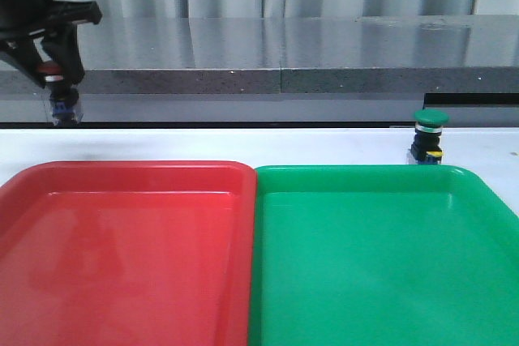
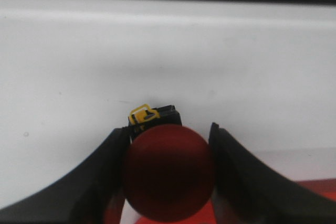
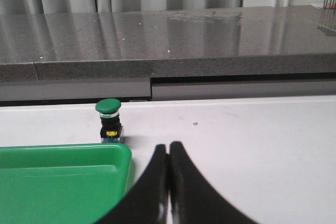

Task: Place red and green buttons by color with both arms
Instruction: 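Carry the red button with the left gripper into the red tray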

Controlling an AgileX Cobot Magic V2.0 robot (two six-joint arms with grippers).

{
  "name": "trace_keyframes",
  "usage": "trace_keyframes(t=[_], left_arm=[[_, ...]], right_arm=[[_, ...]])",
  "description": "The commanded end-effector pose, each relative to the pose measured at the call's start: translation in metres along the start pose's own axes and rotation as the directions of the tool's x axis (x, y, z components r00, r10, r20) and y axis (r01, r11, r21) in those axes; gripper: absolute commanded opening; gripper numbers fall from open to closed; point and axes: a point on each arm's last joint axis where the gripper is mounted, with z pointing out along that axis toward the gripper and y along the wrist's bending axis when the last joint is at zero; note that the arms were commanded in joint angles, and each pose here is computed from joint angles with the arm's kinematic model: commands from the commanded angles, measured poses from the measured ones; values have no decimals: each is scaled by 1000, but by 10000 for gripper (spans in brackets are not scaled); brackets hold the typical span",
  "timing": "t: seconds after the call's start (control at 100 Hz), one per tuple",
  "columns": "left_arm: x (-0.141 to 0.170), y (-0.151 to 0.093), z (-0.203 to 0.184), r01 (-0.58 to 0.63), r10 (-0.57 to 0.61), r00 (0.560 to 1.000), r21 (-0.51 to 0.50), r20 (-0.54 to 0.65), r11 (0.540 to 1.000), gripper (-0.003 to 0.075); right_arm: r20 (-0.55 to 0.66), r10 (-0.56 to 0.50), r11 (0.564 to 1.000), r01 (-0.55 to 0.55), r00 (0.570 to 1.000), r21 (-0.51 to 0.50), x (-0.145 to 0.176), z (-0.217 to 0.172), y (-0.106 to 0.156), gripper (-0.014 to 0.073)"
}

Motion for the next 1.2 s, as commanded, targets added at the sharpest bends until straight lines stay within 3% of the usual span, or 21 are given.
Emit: trace_keyframes(t=[0.0,0.37,0.62,0.84,1.19], left_arm=[[-9,-21,-56,-36,30,991,45,129,998,93],[34,-69,-75,-112,101,989,105,106,988,93],[89,-84,-71,-164,152,983,132,98,977,93],[130,-97,-56,-216,223,974,147,-32,965,93],[173,-110,-27,-200,212,976,181,-48,963,93]], right_arm=[[118,-14,1000,15,993,-6,-15,-3,1,-45],[118,-14,1000,15,993,-6,-15,-3,1,-45],[118,-14,1000,15,993,-6,-15,-3,1,-45],[118,-14,1000,15,993,-6,-15,-3,1,-45],[118,-14,1000,15,993,-6,-15,-3,1,-45]])
